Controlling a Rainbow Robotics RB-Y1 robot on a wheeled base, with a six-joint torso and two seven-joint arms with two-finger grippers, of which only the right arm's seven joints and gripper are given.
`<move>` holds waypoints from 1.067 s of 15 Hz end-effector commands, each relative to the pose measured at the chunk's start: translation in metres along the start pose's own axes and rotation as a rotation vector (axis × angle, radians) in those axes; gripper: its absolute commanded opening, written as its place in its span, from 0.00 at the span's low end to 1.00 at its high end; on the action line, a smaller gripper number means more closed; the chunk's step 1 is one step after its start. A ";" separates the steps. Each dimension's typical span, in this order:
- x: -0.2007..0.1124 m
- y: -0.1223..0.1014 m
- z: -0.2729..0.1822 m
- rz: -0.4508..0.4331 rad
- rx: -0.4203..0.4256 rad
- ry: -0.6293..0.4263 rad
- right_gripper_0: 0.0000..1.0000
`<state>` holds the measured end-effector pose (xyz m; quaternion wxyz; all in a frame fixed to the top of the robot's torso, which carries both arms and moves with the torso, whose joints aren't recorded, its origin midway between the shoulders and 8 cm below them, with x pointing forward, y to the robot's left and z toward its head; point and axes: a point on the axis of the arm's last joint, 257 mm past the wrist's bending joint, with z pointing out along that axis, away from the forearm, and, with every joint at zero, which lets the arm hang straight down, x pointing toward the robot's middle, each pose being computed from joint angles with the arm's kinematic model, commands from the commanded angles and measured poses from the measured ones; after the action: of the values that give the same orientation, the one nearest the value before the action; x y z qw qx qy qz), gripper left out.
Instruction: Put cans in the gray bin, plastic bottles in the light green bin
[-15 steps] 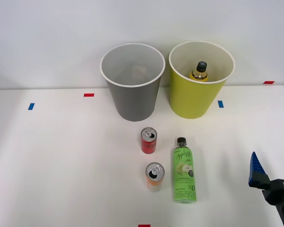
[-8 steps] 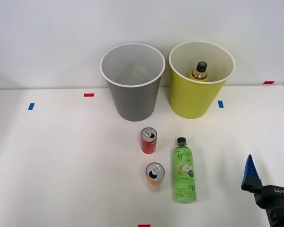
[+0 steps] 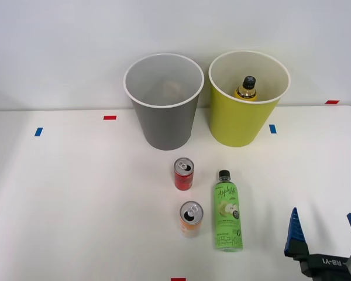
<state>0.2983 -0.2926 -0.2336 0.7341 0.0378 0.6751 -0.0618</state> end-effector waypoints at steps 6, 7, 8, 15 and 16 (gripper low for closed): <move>0.026 0.018 -0.049 -0.164 -0.083 0.082 1.00; 0.026 0.025 -0.052 -0.155 -0.094 0.082 1.00; 0.025 0.032 -0.057 -0.143 -0.100 0.082 1.00; 0.026 0.046 -0.069 -0.102 -0.078 0.033 1.00; 0.030 0.046 -0.071 -0.102 -0.078 0.038 1.00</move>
<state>0.2382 -0.2384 -0.2675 0.7181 -0.0256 0.6918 -0.0717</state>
